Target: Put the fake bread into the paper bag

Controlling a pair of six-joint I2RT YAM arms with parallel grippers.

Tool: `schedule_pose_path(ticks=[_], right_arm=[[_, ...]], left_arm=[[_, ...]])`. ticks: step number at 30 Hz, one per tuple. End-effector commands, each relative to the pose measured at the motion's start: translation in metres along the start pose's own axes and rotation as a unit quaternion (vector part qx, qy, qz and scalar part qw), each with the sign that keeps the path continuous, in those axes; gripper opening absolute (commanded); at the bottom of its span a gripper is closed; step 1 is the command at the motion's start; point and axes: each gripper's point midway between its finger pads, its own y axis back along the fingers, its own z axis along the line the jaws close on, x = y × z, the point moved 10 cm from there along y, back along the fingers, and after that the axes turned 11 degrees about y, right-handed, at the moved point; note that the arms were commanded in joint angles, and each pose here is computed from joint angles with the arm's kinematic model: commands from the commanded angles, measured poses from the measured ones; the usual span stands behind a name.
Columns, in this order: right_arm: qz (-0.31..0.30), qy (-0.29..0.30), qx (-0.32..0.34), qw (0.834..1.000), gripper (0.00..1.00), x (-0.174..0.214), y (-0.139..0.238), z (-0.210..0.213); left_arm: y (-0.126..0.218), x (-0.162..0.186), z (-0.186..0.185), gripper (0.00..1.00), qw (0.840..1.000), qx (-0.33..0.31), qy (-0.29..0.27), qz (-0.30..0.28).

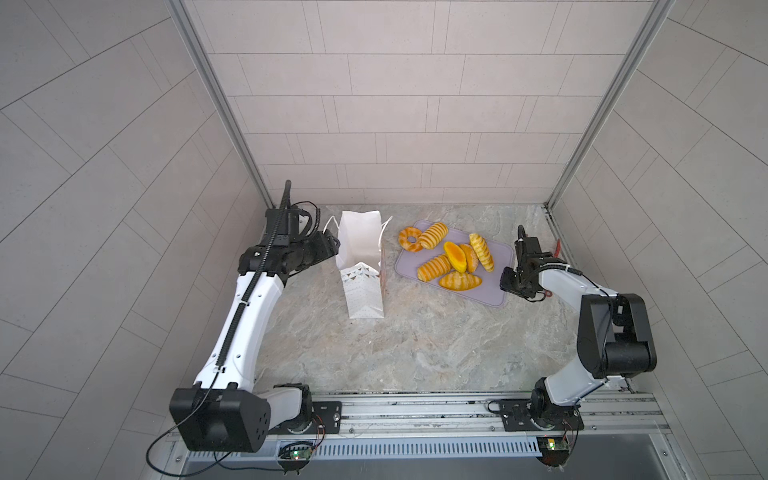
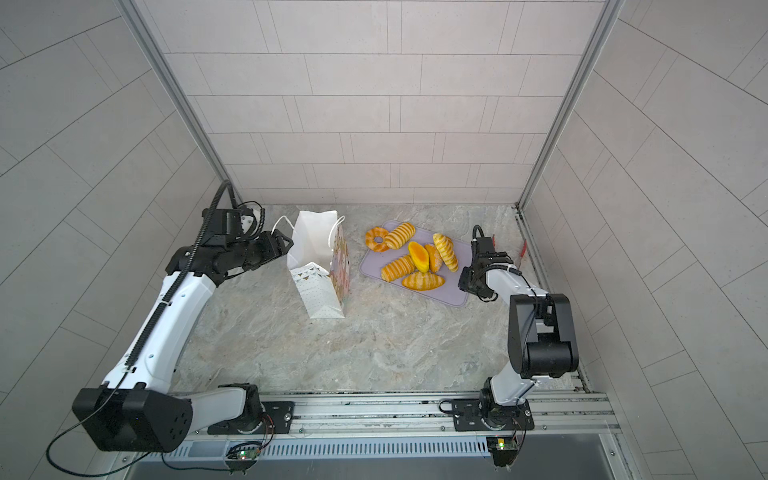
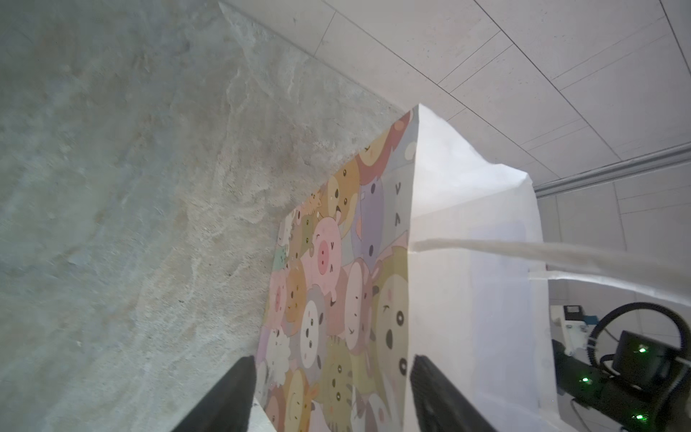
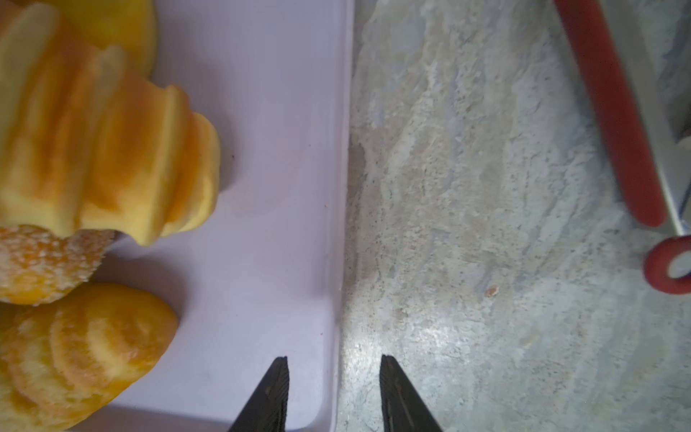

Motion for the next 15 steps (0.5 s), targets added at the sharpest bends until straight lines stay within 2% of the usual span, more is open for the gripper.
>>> schedule_pose_path(ticks=[1,10,13,15], right_arm=[[-0.003,-0.013,0.009,1.000,0.41,-0.004,-0.002,-0.005],[0.017,-0.021,0.018,0.999,0.25,0.009,-0.021,-0.010],[0.021,-0.022,0.019,0.999,0.21,0.014,-0.023,-0.011],[0.021,-0.022,0.020,0.999,0.21,0.017,-0.023,-0.012]], left_arm=[[0.025,-0.002,-0.006,0.82,1.000,0.007,-0.008,-0.023],[0.066,0.008,-0.009,0.88,0.998,-0.002,-0.013,-0.058],[0.066,0.010,-0.006,0.89,0.998,-0.010,-0.016,-0.054],[0.059,0.012,-0.003,0.84,0.999,-0.018,-0.016,-0.043]])
